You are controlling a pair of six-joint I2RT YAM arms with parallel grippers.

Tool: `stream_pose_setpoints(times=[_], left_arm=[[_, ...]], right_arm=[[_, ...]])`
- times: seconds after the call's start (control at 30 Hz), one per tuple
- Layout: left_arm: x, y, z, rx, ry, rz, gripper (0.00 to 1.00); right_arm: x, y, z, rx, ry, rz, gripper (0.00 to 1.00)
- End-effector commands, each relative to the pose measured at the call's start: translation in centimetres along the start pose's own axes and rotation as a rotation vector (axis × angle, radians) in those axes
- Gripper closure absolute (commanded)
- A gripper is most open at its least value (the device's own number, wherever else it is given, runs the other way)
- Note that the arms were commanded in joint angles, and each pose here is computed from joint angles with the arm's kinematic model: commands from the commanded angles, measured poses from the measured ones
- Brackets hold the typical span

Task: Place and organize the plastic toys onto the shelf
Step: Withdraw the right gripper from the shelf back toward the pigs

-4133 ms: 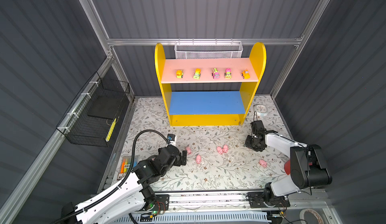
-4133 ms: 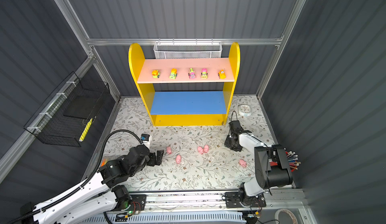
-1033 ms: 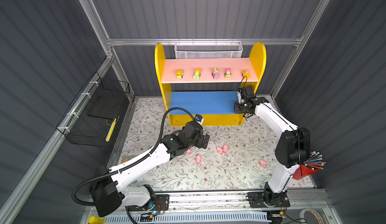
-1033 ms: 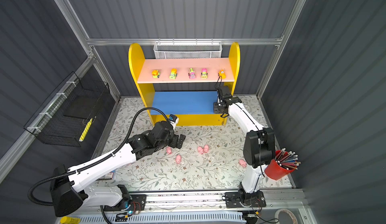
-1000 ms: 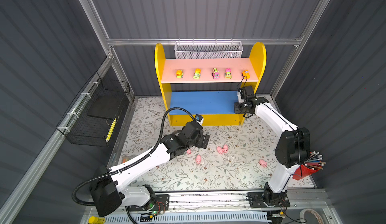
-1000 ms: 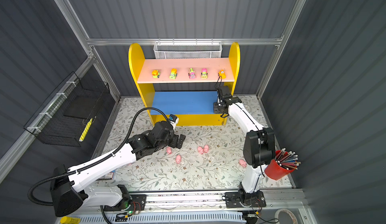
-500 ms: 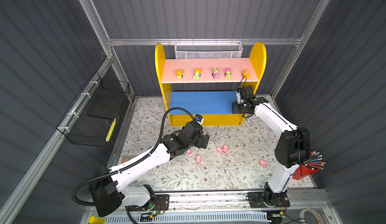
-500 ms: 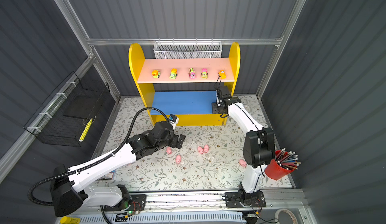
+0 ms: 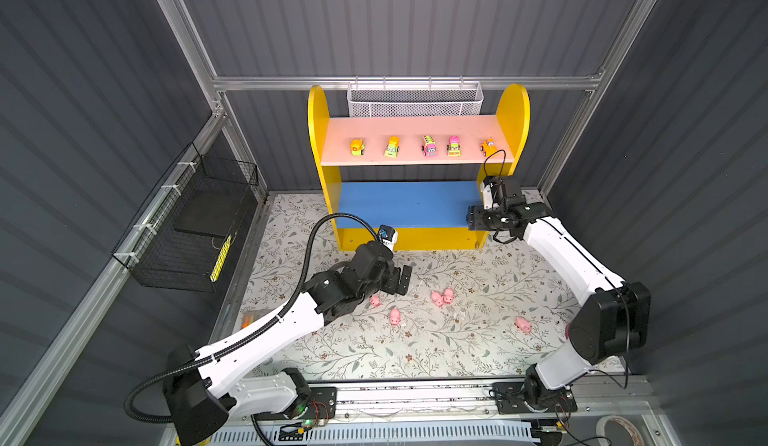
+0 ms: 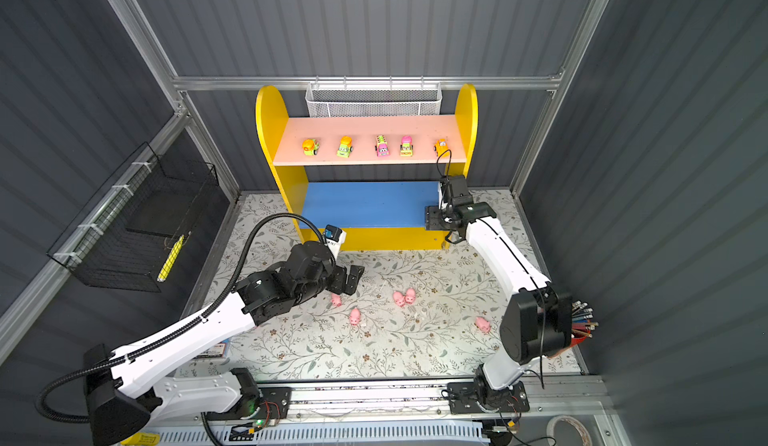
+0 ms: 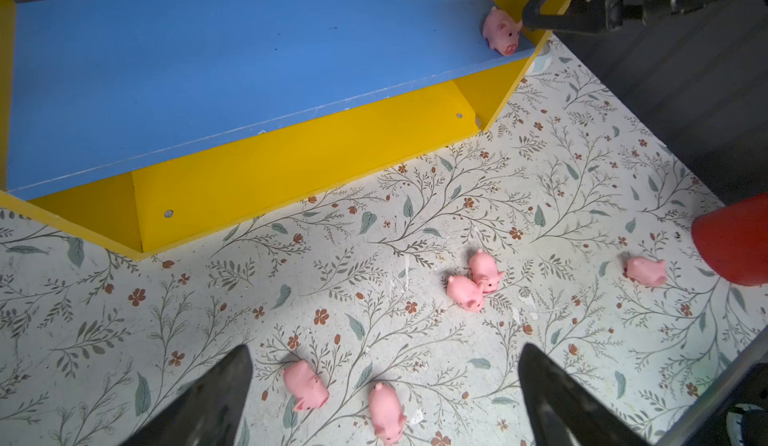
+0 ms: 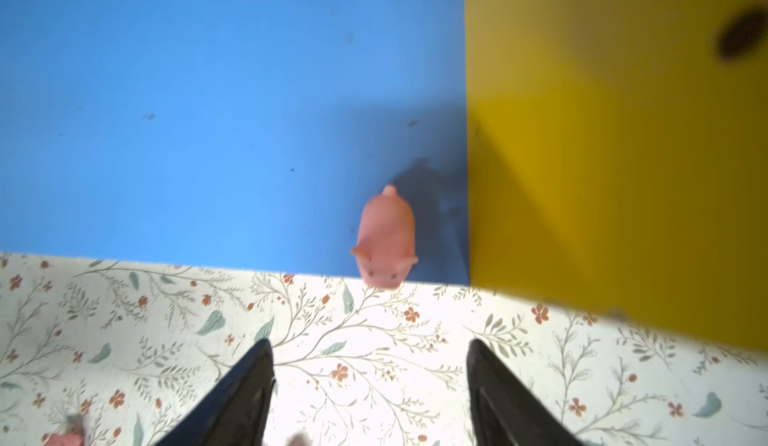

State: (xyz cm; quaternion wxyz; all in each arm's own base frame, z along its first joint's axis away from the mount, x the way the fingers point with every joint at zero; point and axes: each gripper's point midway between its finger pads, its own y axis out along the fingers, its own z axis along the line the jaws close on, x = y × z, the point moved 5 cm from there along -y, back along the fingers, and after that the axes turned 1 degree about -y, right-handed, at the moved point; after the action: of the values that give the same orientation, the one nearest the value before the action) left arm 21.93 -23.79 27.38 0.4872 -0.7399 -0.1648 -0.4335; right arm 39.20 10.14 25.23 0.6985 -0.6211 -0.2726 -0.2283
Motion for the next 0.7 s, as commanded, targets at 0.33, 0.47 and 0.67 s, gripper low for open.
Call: stream_pose_setpoints(times=[0.33,0.47,0.67], left_arm=[[-4.9,-0.7,0.1,-0.126,-0.112,0.060,0.00],[-6.3,1.4,-0.6,-0.166,-0.082,0.100,0.00],[-7.5,4.7,-1.6,-0.193,-0.039,0.148,0.00]], right_arm=[[-13.6,-4.2,-1.7,-0.142,0.212,0.143,0.26],[-17.2,-4.8,-3.2,-0.187,0.363,0.169,0.23],[-21.3,-3.9,-5.9,-0.262,0.564,0.250,0.22]])
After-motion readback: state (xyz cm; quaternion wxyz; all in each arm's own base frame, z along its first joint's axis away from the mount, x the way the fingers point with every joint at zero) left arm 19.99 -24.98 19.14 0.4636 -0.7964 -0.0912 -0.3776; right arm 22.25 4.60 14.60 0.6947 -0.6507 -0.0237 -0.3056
